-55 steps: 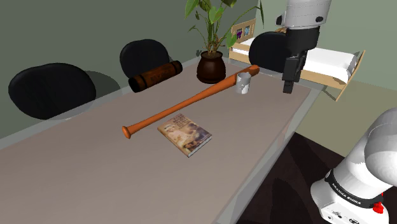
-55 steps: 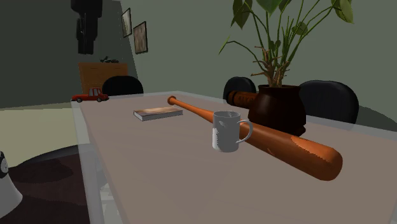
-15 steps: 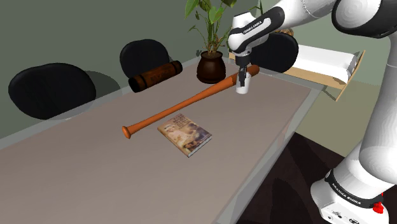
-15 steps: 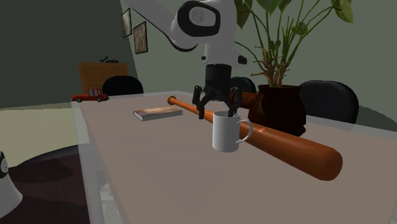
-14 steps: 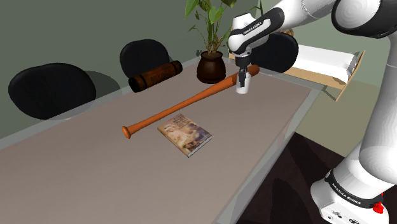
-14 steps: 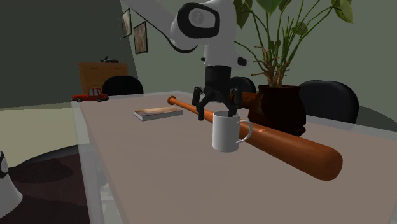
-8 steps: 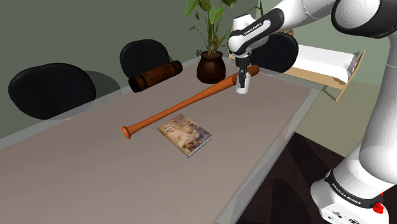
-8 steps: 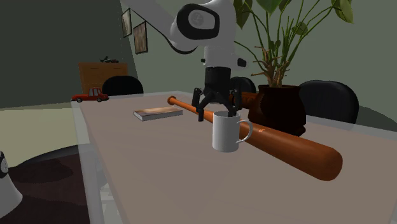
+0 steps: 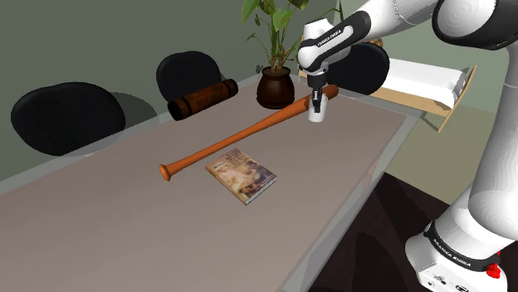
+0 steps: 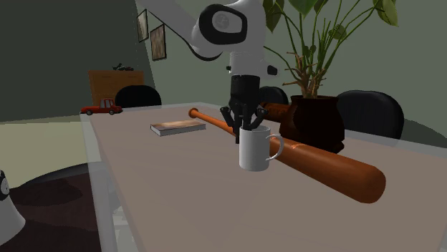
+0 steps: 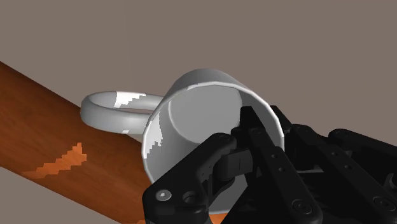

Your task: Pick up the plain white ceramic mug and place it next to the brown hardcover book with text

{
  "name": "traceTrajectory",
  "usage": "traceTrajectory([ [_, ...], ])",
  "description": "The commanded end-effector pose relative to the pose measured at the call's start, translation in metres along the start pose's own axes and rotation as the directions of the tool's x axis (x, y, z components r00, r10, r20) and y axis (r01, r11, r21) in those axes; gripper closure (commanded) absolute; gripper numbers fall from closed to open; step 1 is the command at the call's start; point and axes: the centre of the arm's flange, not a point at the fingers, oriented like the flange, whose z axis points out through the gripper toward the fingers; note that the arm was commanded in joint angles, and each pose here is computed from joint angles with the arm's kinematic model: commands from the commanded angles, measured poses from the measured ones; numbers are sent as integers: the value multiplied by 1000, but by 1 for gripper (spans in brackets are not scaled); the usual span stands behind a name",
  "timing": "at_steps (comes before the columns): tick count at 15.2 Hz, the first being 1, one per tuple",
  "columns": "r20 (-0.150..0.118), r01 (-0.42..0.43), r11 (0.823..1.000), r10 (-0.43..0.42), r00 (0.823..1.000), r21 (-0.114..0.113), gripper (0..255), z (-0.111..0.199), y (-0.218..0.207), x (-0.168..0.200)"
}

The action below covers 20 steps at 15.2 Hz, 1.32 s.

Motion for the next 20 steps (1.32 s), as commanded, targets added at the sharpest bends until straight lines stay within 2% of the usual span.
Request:
traceTrajectory([
  [1,0,0,1000,0,1000,0,255,0,0,0],
  [3,0,0,1000,0,1000,0,255,0,0,0],
  [20,0,0,1000,0,1000,0,255,-88,2,-15],
])
